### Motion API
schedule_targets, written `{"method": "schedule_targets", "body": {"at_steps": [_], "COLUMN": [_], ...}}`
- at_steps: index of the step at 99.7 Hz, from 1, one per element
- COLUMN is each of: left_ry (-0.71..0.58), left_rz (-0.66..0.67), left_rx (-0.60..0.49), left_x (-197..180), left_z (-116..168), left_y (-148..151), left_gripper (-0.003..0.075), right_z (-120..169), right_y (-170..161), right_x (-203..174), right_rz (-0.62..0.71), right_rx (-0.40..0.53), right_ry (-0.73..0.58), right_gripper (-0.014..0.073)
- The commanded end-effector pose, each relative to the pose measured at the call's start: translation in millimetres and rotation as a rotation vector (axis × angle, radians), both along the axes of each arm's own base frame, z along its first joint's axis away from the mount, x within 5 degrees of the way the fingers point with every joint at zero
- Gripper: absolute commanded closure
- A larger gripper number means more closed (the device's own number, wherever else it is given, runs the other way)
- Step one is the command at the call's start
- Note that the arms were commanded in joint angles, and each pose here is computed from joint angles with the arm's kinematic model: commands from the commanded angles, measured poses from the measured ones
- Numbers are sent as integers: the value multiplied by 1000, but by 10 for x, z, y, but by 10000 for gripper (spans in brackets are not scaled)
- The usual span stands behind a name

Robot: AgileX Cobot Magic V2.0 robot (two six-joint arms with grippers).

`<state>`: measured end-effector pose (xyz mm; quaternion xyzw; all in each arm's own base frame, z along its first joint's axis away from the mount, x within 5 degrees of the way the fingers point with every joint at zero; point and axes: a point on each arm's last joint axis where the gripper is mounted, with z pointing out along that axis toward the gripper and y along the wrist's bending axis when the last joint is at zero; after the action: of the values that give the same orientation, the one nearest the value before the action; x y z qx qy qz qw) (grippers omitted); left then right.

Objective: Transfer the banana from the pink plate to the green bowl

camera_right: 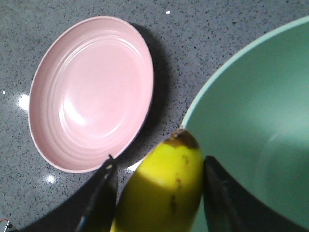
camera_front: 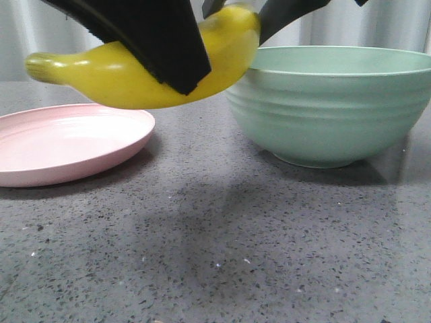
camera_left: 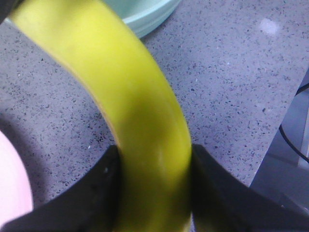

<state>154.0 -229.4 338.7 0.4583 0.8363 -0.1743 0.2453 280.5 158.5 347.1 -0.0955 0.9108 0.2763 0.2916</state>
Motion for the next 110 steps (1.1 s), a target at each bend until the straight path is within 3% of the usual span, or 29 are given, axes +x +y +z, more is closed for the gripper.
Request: {"method": "schedule_targets", "body": {"at_steps": [1, 11, 20, 33, 42, 78, 92, 110], "left_ry": [-72, -88, -99, -124, -142, -187, -194, -190], "left_rz": [3, -4, -8, -8, -10, -14, -12, -5], "left_rx": [-129, -137, -145, -148, -153, -160, -178, -191], "left_x": [-26, -19, -13, 1, 9, -4, -35, -48], "left_z": [253, 262, 270, 307, 371, 626, 679, 700], "left_y": [-11, -19, -25, -24, -22, 38, 76, 90], "left_gripper": [740, 722, 612, 361, 270, 259, 259, 259], "right_z": [234, 230, 229, 233, 280, 721, 898, 945], "right_y": [10, 10, 11, 11, -2, -220, -480, -778], "right_x": [-47, -52, -53, -51, -68, -126, -64, 39], "right_rz": [1, 4, 5, 3, -4, -67, -148, -234], "right_rx": [67, 64, 64, 67, 77, 110, 48, -99], "right_ry": [-70, -64, -63, -66, -89, -262, -367, -455], "right_gripper": [354, 515, 664, 665, 665, 665, 665, 665]}}
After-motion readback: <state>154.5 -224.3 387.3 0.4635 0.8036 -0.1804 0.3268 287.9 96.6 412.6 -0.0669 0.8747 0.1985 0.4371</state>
